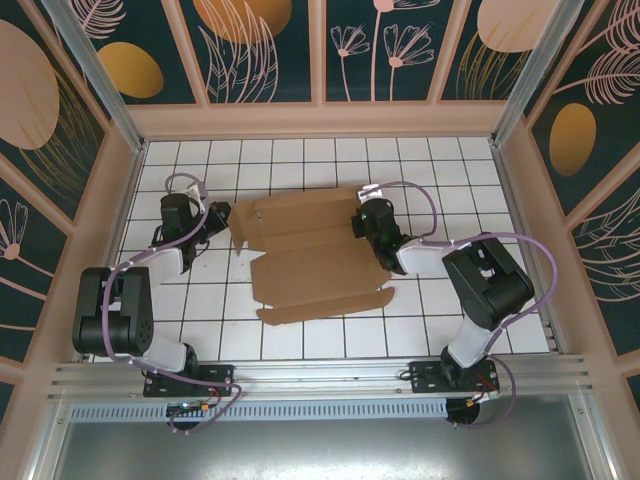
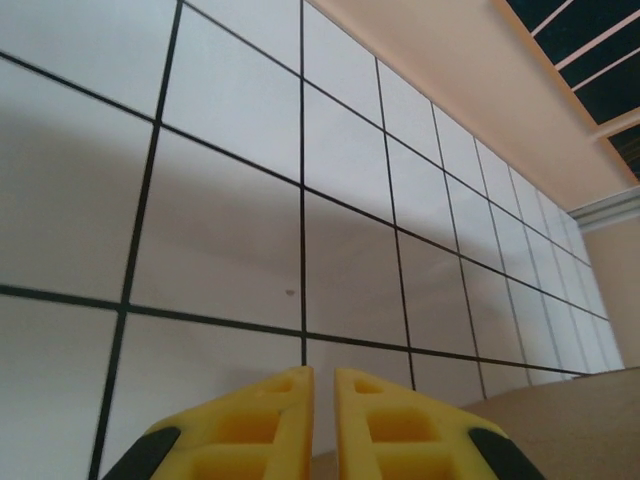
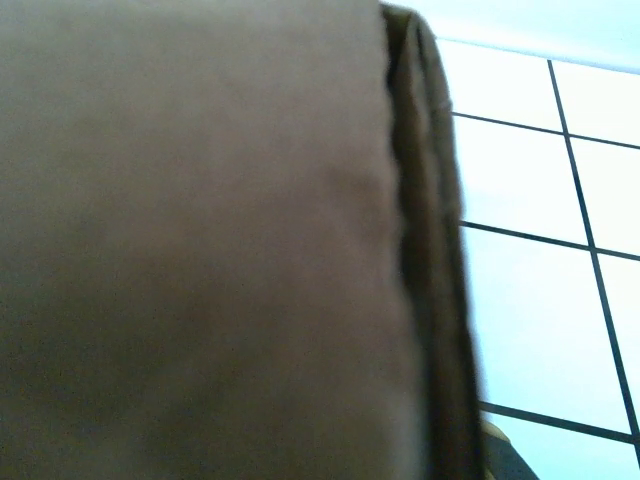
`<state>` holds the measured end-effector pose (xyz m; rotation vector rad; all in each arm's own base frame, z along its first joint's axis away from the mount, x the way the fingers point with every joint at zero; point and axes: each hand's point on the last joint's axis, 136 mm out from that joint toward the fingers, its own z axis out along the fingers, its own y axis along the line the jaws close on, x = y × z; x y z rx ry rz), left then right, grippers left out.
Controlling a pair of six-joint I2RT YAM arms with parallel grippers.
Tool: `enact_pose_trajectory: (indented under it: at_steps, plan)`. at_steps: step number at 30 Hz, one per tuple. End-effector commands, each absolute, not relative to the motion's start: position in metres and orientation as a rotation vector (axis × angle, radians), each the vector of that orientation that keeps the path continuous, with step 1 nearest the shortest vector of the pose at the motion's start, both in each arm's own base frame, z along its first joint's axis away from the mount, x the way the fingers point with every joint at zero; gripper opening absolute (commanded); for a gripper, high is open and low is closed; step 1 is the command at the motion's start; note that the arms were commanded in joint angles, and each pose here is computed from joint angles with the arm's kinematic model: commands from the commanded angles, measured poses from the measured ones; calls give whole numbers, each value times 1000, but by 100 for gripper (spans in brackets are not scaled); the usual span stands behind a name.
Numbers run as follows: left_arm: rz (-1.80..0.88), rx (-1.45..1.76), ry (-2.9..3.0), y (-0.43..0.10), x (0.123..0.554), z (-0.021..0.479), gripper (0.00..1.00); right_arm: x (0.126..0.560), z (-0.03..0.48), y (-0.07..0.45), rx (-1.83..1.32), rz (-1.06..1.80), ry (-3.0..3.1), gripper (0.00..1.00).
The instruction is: Fold the paper box
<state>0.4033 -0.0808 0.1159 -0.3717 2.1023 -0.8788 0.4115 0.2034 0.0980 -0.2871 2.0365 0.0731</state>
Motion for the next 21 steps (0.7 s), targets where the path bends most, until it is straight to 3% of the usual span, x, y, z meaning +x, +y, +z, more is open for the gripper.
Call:
enact_pose_trajectory:
  at_steps: [1,17,21]
  plan:
    - [-1012,-348,2055,-99,392,131,14,416,91,205,-267,78,2068,0]
    - [-1138,-459,1980,-132,377,134,15,416,89,196,-165,35,2066,0]
    - [-1141,-439,1979,-140,380,133,20,413,85,201,-182,35,2069,0]
